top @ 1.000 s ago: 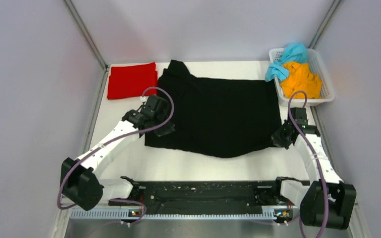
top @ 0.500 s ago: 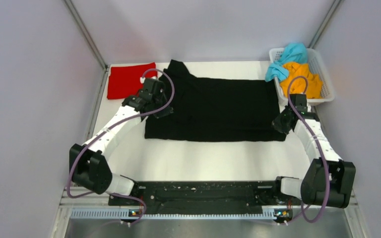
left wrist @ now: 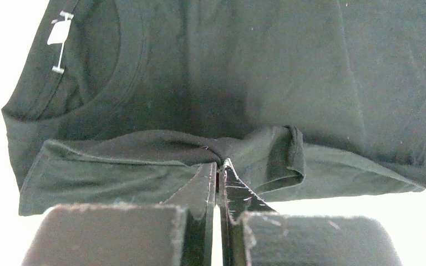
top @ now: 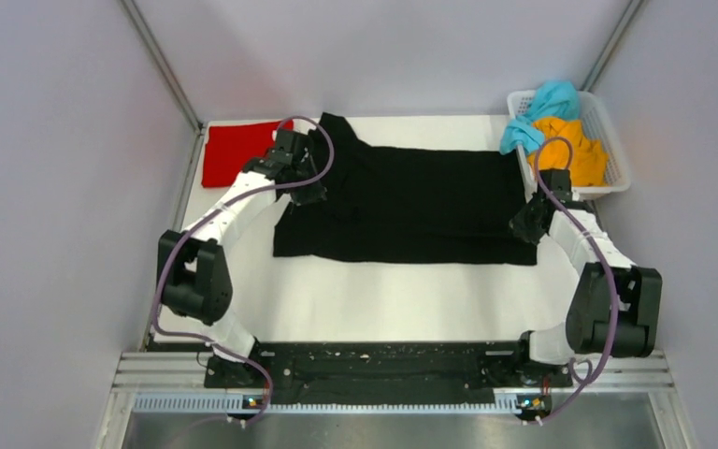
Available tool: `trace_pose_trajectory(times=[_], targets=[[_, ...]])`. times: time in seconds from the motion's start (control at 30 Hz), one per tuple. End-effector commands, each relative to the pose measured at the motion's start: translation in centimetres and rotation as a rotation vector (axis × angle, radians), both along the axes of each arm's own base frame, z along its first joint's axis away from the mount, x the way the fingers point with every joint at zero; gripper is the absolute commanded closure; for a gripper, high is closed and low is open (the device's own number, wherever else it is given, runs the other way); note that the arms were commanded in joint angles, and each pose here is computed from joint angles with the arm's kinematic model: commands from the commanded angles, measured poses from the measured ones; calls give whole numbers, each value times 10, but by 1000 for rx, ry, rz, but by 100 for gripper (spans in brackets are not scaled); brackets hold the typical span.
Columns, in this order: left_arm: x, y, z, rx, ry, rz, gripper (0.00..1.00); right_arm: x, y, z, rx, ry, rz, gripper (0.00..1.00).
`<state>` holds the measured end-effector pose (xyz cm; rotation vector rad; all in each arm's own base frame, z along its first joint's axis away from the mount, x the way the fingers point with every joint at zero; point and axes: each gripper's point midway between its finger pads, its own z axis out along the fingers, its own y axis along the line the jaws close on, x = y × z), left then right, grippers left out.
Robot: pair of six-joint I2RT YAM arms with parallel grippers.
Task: Fold and stack the t-shirts
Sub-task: Fold the flattened tshirt in 1/3 of the way
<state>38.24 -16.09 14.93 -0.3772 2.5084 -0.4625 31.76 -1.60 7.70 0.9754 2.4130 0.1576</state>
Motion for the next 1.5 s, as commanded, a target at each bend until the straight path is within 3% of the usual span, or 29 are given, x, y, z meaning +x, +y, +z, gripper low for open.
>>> trace_pose_trajectory(times=[0.0,0.07,0.13,0.17,0.23,0.3,0.43,0.77,1.03,1.27,1.47], targets=[[42,-8,-5,-17,-50,-33,98,38,-14,14,-55,-93,-25,94],[59,-8,-12,-19,-19,-32,84,46,-24,13,-97,-93,-51,85],[74,-7,-12,-27,12,-33,51,54,-29,20,-125,-101,-45,66],[81,-9,-9,-33,9,-41,39,56,-29,26,-127,-115,-36,59],[89,-14,-1,-54,-6,-56,26,57,-29,38,-149,-156,-33,44],[88,-18,6,-82,-22,-69,18,52,-28,47,-178,-185,-23,32],[72,-20,4,-115,-8,-70,15,39,-10,49,-142,-210,37,2],[-2,-25,-24,-177,54,-135,1,19,66,10,-69,-167,272,1],[-25,-24,-72,-194,158,-113,1,61,54,-18,-154,-133,244,1],[-35,-4,-94,-97,204,-60,1,89,-10,-4,-493,-159,76,1],[-38,-1,-97,-83,207,-47,1,102,3,15,-449,-241,118,1]])
